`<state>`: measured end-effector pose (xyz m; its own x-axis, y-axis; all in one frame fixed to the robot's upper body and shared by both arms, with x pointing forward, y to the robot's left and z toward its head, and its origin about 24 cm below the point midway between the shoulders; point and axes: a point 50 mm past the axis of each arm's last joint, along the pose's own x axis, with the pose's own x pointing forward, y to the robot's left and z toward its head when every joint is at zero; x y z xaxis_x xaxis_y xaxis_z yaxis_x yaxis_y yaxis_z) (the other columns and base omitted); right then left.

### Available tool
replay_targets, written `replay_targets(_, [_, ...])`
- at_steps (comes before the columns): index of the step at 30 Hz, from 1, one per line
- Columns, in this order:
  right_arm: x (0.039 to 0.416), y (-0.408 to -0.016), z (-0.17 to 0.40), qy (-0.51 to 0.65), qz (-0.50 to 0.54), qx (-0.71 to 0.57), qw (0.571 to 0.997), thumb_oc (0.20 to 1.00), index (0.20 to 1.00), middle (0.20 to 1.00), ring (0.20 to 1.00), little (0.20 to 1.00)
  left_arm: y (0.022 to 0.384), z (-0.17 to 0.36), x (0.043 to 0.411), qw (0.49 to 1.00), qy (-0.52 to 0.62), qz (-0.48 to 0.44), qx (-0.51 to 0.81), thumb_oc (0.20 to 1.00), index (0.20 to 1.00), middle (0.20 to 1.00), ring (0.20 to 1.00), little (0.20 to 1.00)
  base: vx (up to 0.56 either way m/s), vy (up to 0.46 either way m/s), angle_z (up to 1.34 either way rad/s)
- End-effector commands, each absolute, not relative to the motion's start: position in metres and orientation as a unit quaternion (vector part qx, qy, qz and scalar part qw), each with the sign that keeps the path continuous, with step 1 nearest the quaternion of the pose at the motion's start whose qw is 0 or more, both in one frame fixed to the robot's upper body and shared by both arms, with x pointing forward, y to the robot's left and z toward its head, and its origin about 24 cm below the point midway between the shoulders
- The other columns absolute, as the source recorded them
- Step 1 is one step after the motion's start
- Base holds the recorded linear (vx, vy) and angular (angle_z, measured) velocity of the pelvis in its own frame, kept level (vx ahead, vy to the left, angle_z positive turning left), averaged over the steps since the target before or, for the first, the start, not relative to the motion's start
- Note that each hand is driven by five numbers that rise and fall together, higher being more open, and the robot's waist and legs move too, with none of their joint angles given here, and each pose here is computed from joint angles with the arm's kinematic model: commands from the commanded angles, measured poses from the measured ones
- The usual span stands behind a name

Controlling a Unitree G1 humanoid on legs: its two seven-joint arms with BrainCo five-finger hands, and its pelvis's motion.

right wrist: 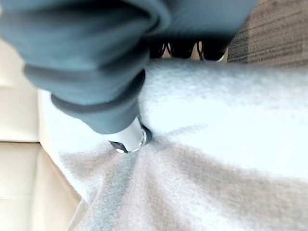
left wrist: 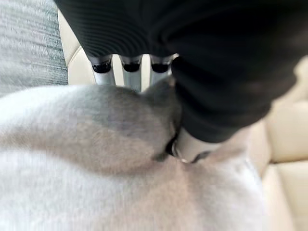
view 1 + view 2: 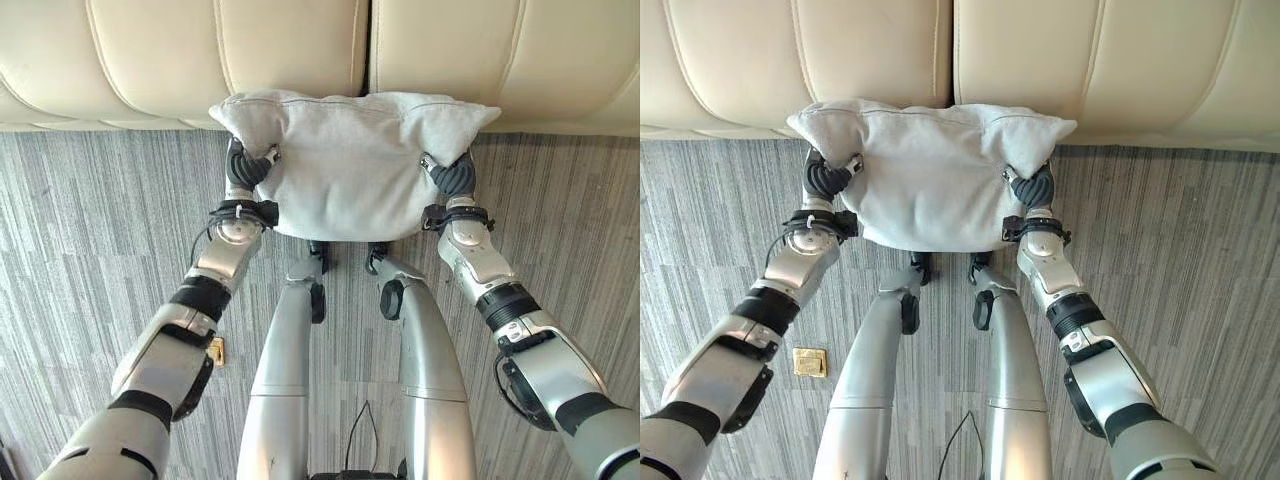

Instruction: Pick up all the scattered cushions and arrange them neatly on the sofa.

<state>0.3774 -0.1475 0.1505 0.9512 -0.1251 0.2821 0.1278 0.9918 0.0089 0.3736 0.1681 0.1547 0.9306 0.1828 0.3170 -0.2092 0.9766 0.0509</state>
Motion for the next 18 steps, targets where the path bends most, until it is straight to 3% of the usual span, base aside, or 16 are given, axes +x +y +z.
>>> replay_targets(1, [0.352, -0.107, 0.167, -0.238, 0.04, 0.062, 0.968, 0.2, 0.2, 0.2, 0.2, 0.2, 0.139, 0.163, 0.355, 0.97, -0.24, 0.04, 0.002, 0.2, 0.2, 0.2, 0.2, 0.2, 0.03, -0.04, 0.04])
replay_targets(8, [0.312, -0.106, 0.13, -0.213, 0.095, 0.053, 0.971, 0.2, 0.2, 0.2, 0.2, 0.2, 0.133, 0.126, 0.318, 0.976, -0.216, 0.0, -0.031, 0.2, 0.2, 0.2, 0.2, 0.2, 0.08, -0.057, 0.03])
replay_targets(12, [0.271, -0.132, 0.103, -0.183, 0.128, 0.008, 0.975, 0.2, 0.2, 0.2, 0.2, 0.2, 0.16, 0.086, 0.273, 0.986, -0.163, -0.013, -0.015, 0.2, 0.2, 0.2, 0.2, 0.2, 0.32, -0.101, 0.02])
replay_targets(18, [0.242, -0.161, 0.085, -0.148, 0.111, -0.021, 0.982, 0.2, 0.2, 0.2, 0.2, 0.2, 0.181, 0.066, 0.244, 0.993, -0.121, -0.017, -0.008, 0.2, 0.2, 0.2, 0.2, 0.2, 0.22, -0.095, 0.01])
